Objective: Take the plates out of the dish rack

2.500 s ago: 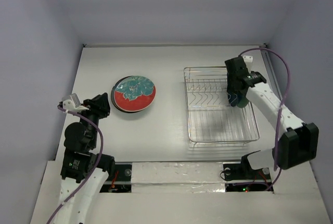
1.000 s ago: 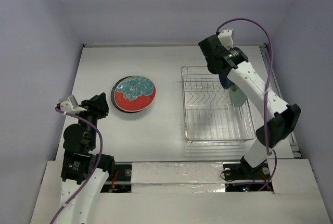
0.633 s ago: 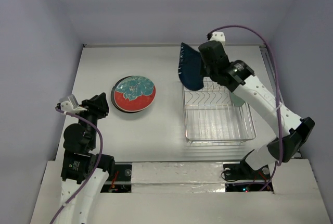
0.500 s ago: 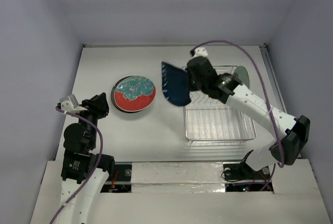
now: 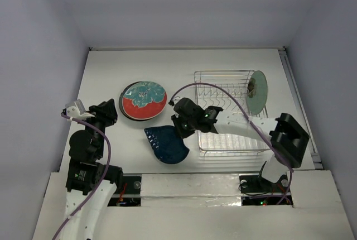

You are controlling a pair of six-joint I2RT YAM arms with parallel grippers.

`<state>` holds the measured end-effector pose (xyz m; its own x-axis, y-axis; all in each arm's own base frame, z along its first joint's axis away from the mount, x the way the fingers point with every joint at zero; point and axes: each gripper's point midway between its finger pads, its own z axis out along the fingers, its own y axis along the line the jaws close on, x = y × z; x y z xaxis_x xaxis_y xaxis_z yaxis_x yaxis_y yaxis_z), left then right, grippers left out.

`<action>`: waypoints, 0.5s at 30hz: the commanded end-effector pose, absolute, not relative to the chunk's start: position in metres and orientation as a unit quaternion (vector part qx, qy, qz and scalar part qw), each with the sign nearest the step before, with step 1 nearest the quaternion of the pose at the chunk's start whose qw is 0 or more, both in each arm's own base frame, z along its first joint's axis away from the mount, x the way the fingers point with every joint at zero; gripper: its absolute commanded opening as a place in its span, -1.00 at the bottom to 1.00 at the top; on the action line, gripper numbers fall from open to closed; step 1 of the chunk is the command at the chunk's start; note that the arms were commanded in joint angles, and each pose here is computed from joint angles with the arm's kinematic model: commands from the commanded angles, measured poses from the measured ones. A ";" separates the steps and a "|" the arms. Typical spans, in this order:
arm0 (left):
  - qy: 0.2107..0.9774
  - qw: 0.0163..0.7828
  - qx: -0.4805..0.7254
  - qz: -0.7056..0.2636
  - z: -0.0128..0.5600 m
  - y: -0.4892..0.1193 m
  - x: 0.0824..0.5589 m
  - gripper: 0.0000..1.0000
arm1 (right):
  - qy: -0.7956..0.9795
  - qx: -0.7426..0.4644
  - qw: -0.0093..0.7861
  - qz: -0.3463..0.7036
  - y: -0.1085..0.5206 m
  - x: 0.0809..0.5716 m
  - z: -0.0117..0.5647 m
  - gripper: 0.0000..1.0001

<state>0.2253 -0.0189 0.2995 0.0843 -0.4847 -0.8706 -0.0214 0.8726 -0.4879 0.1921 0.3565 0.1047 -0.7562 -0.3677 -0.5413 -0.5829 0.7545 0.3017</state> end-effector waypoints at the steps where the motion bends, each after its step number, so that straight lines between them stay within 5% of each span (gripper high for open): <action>1: 0.641 0.724 -0.191 -0.168 0.310 -0.019 0.228 -0.34 | 0.863 -0.271 0.280 0.322 0.406 0.207 0.147 -1.00; 8: 0.640 0.725 -0.191 -0.169 0.311 -0.019 0.227 -0.34 | 0.885 -0.278 0.247 0.278 0.403 0.210 0.099 -1.00; 13: 0.641 0.724 -0.192 -0.169 0.310 -0.019 0.228 -0.33 | 0.910 -0.273 0.232 0.210 0.383 0.215 0.068 -0.40; 15: 0.642 0.723 -0.192 -0.169 0.309 -0.019 0.228 -0.34 | 0.917 -0.266 0.239 0.178 0.376 0.223 0.061 -0.32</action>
<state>0.2253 -0.0189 0.2995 0.0843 -0.4847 -0.8706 -0.0214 0.8726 -0.4879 0.2103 0.3798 0.0648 -0.7620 -0.3899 -0.5171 -0.5818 0.7628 0.2822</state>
